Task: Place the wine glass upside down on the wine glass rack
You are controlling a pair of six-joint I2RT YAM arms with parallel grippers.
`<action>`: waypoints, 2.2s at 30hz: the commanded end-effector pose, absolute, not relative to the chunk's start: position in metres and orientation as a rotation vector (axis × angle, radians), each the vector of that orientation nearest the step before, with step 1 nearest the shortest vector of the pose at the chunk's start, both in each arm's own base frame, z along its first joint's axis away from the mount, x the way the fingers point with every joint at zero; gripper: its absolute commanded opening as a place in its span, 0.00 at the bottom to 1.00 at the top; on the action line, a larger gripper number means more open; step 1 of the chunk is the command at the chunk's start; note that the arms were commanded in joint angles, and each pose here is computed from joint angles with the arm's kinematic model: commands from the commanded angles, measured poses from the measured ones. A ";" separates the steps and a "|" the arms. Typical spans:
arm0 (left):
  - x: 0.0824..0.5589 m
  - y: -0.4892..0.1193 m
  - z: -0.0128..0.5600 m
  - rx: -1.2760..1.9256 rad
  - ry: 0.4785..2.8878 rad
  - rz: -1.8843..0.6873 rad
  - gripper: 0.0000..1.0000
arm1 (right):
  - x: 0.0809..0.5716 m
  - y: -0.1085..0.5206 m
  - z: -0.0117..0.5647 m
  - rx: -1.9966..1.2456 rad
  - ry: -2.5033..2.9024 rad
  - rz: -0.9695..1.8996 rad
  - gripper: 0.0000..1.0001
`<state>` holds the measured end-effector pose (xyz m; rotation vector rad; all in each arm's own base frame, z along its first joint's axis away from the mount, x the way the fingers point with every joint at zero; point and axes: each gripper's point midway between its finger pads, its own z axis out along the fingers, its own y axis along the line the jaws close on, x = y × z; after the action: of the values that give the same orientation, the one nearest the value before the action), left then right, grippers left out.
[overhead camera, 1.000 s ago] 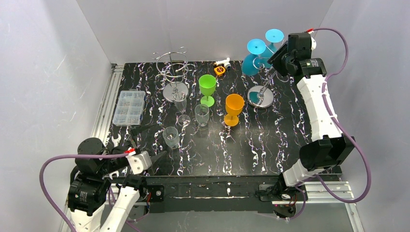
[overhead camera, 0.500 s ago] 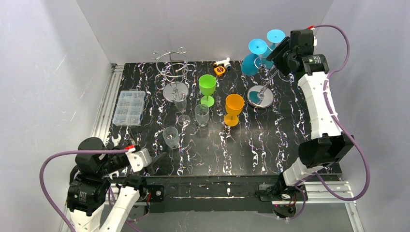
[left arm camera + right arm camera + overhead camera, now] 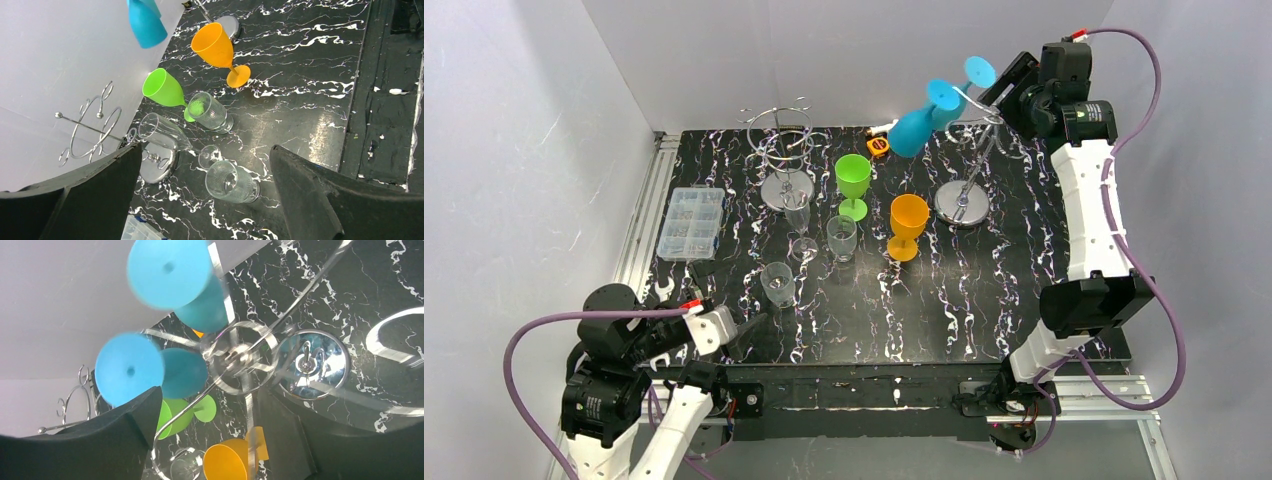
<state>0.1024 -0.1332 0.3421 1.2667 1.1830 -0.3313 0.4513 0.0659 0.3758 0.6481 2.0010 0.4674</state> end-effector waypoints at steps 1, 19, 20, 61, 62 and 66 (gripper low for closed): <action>0.104 -0.134 0.347 1.273 1.178 -0.331 0.99 | 0.455 0.072 0.397 0.580 1.951 0.510 0.79; 0.114 -0.131 0.357 1.202 1.265 -0.350 0.99 | 0.375 0.090 0.443 0.398 1.889 0.500 0.76; 0.116 -0.130 0.359 1.188 1.278 -0.353 0.99 | 0.365 0.103 0.438 0.361 1.906 0.491 0.75; 0.139 -0.115 0.351 0.932 1.567 -0.396 0.99 | 0.340 0.184 0.196 0.233 2.198 0.137 0.50; 0.139 -0.115 0.351 0.932 1.567 -0.396 0.99 | 0.339 0.184 0.191 0.232 2.210 0.134 0.48; 0.140 -0.115 0.351 0.900 1.594 -0.414 0.99 | 0.332 0.182 0.172 0.234 2.240 0.137 0.37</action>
<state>0.1421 -0.1113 0.3509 0.9115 1.5771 -0.3754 0.3317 0.1793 0.1817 0.2050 2.2498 0.1048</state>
